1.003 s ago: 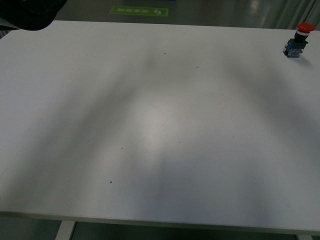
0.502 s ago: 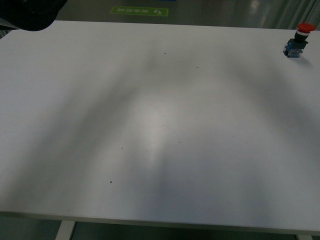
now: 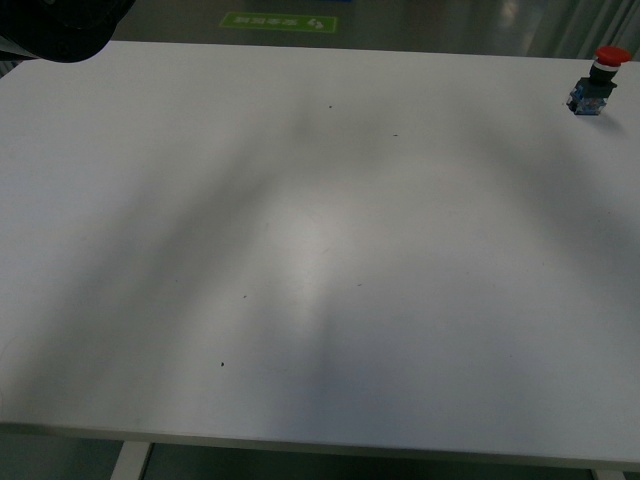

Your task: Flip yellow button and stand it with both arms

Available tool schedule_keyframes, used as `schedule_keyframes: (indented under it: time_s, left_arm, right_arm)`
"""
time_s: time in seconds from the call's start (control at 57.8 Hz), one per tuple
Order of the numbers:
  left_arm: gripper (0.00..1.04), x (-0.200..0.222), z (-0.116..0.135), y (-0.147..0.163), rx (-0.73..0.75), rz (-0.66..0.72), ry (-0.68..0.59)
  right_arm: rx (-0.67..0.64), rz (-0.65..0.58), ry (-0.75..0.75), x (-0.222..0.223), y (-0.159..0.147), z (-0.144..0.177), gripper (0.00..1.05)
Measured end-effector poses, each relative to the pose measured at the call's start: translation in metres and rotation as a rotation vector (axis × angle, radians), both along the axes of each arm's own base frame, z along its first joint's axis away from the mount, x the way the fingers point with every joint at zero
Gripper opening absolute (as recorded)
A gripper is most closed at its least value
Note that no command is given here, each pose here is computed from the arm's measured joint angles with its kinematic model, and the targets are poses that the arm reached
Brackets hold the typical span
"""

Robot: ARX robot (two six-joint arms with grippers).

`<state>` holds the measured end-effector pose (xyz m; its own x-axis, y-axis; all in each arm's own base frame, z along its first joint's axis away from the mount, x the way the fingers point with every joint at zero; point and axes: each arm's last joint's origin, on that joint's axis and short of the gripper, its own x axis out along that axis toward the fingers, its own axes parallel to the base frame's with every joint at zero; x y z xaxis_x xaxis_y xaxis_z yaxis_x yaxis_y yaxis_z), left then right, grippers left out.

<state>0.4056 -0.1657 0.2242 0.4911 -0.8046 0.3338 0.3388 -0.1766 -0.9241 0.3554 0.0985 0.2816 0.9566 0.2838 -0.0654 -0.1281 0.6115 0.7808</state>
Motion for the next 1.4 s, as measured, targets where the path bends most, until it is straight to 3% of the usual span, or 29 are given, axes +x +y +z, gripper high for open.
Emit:
schedule_keyframes:
  time_s: [0.069,0.121,0.138,0.225,0.294,0.329,0.38,0.484,0.623,1.401]
  left_arm:
    - [0.97,0.000,0.001,-0.001,0.002,0.040,-0.002]
    - [0.90,-0.003,0.000,-0.001,0.077,0.306,0.046]
    - [0.86,-0.006,-0.002,0.003,0.166,0.447,0.042]
    - [0.72,-0.033,-0.010,0.026,0.548,0.842,-0.004]
    - [0.59,-0.056,-0.010,0.051,0.883,1.041,-0.156]
    - [0.54,-0.065,-0.010,0.061,0.974,1.074,-0.206]
    - [0.45,-0.080,-0.012,0.077,1.135,1.101,-0.298]
    - [0.26,-0.107,-0.024,0.100,1.302,1.100,-0.373]
    - [0.04,-0.138,-0.036,0.113,1.369,1.056,-0.417]
    - [0.04,-0.241,-0.062,0.165,1.405,1.067,-0.424]
  right_arm:
    - [-0.003,-0.008,-0.001,0.001,-0.003,0.000,0.32]
    - [-0.005,-0.011,-0.001,0.001,-0.004,0.000,0.32]
    - [-0.007,-0.014,-0.002,0.001,-0.004,0.000,0.32]
    - [-0.011,-0.017,-0.001,0.001,-0.005,-0.001,0.32]
    - [-0.016,-0.026,-0.003,0.002,-0.008,0.000,0.32]
    - [-0.019,-0.033,-0.004,0.002,-0.009,0.000,0.32]
    - [-0.023,-0.037,-0.004,0.003,-0.011,0.000,0.32]
    - [-0.031,-0.031,-0.006,0.003,-0.011,-0.001,0.32]
    - [-0.044,-0.036,-0.009,0.003,-0.014,-0.001,0.32]
    - [-0.088,-0.067,-0.018,-0.017,-0.034,0.003,0.32]
